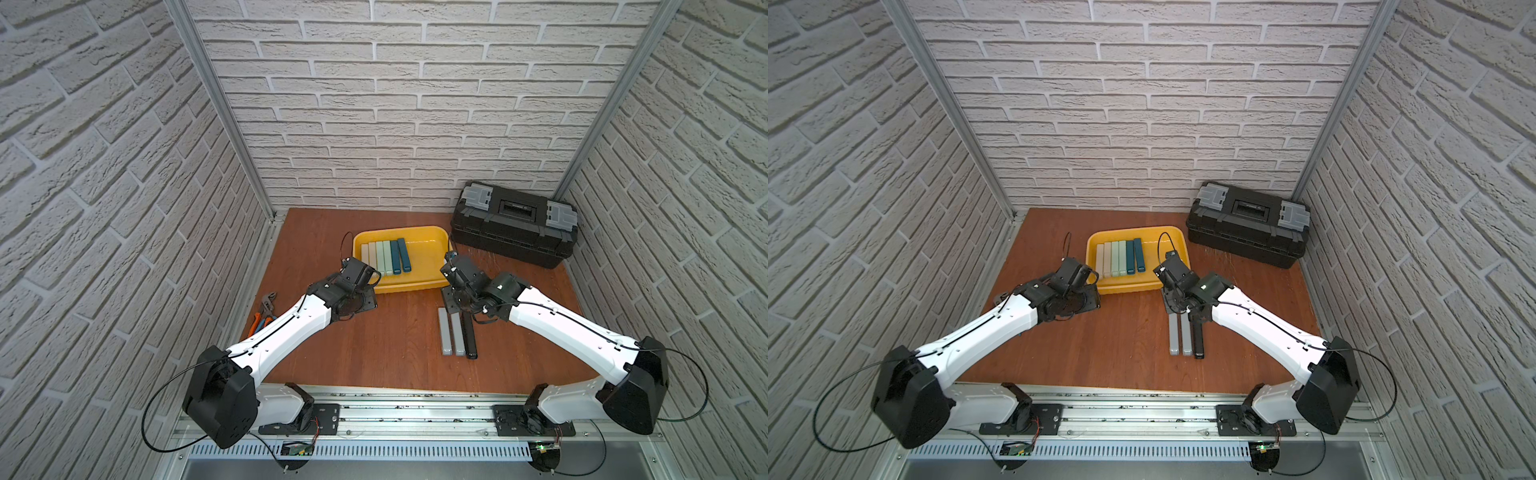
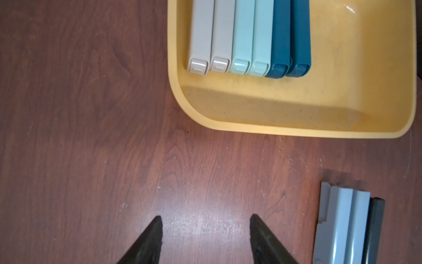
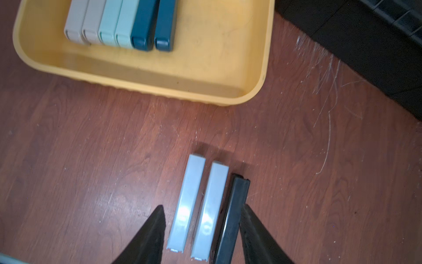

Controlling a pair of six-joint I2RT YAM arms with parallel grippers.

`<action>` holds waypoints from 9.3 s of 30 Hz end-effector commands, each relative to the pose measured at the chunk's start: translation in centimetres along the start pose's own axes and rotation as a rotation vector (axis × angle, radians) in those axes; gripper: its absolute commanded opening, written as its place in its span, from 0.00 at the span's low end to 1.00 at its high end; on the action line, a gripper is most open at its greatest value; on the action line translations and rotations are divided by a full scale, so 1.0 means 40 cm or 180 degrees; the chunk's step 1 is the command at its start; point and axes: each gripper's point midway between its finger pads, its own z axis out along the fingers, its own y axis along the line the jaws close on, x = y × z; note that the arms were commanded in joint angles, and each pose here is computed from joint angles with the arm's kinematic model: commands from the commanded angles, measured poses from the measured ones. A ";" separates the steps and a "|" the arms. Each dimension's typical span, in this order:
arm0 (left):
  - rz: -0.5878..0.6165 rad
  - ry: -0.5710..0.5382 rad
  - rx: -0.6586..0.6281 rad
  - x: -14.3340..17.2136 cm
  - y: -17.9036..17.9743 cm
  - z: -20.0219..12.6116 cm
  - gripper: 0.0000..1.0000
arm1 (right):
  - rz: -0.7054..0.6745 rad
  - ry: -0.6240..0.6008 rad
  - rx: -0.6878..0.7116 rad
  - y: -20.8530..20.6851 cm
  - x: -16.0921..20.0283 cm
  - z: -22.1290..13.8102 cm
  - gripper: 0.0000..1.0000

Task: Put the pruning pliers into the storage box
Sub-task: Pick up the pruning pliers from the center of the board, then place the pruning pliers in the storage box, then pick up the pruning pliers from the center of the board.

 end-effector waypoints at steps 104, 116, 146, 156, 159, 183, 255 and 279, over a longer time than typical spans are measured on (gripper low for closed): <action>-0.0130 -0.0202 -0.0172 0.012 0.064 -0.053 0.62 | 0.0283 0.0743 -0.0110 0.128 0.086 0.211 0.15; -0.0175 -0.0233 -0.0127 0.013 0.064 -0.048 0.62 | 0.0061 0.0146 -0.0360 0.149 -0.219 0.113 0.15; -0.0299 -0.0007 -0.0205 0.005 0.060 0.004 0.62 | 0.0474 0.0013 -0.0292 0.006 -0.507 0.529 0.15; -0.0300 0.0055 -0.0241 0.002 0.061 0.008 0.62 | 0.0594 0.0069 -0.0369 0.010 -0.498 0.606 0.15; -0.0310 0.0064 -0.0254 0.001 0.063 0.007 0.62 | 0.0642 0.0069 -0.0380 0.011 -0.497 0.625 0.15; -0.0359 0.0093 -0.0294 0.015 0.078 0.003 0.62 | 0.0913 0.0130 -0.0626 0.074 -0.471 0.717 0.16; -0.0047 -0.0107 0.0037 -0.020 -0.011 -0.022 0.62 | 0.0448 0.0429 0.0248 -0.034 0.115 0.046 0.51; -0.0065 -0.0053 -0.0037 -0.012 -0.014 -0.011 0.62 | 0.0799 0.0698 0.0344 -0.005 0.204 0.178 0.51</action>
